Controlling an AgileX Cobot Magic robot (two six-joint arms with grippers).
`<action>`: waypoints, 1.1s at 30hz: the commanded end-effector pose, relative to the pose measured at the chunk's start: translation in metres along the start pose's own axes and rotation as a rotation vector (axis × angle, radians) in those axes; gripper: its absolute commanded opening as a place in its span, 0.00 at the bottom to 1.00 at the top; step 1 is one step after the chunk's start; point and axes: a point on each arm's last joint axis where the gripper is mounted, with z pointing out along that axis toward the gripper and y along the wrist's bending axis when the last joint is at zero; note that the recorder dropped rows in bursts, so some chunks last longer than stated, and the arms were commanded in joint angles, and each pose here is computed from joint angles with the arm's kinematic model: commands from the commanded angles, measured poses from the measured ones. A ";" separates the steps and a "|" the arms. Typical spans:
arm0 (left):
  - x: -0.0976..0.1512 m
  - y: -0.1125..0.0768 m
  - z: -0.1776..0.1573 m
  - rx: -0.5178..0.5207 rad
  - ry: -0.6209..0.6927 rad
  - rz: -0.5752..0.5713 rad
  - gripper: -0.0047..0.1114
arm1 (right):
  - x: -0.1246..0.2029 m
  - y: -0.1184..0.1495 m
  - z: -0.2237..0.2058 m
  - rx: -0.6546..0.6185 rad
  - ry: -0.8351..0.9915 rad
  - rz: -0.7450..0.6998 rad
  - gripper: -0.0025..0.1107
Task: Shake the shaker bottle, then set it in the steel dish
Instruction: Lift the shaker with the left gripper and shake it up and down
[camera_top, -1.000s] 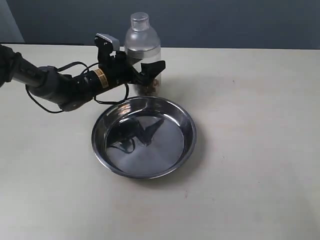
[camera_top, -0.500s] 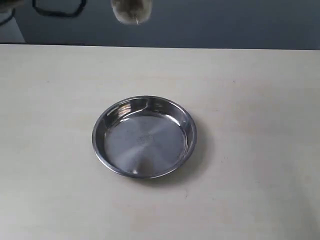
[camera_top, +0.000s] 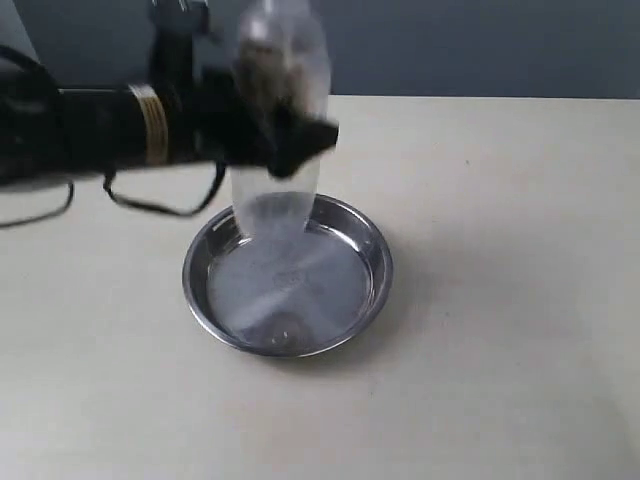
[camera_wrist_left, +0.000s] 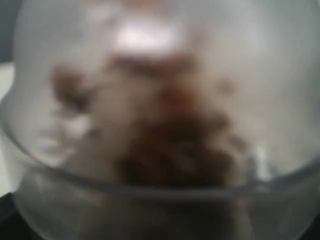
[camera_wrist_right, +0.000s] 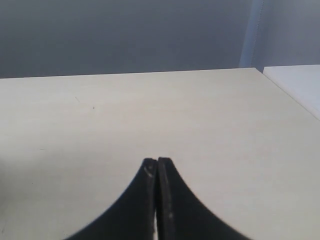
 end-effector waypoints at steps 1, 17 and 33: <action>-0.060 -0.022 -0.037 0.087 -0.230 0.082 0.04 | -0.001 0.000 0.000 0.006 -0.012 -0.003 0.01; 0.025 -0.016 -0.018 -0.136 0.119 -0.010 0.04 | -0.001 0.000 0.000 0.006 -0.012 -0.003 0.01; -0.054 -0.048 -0.072 -0.082 -0.193 0.108 0.04 | -0.001 0.000 0.000 0.006 -0.012 -0.003 0.01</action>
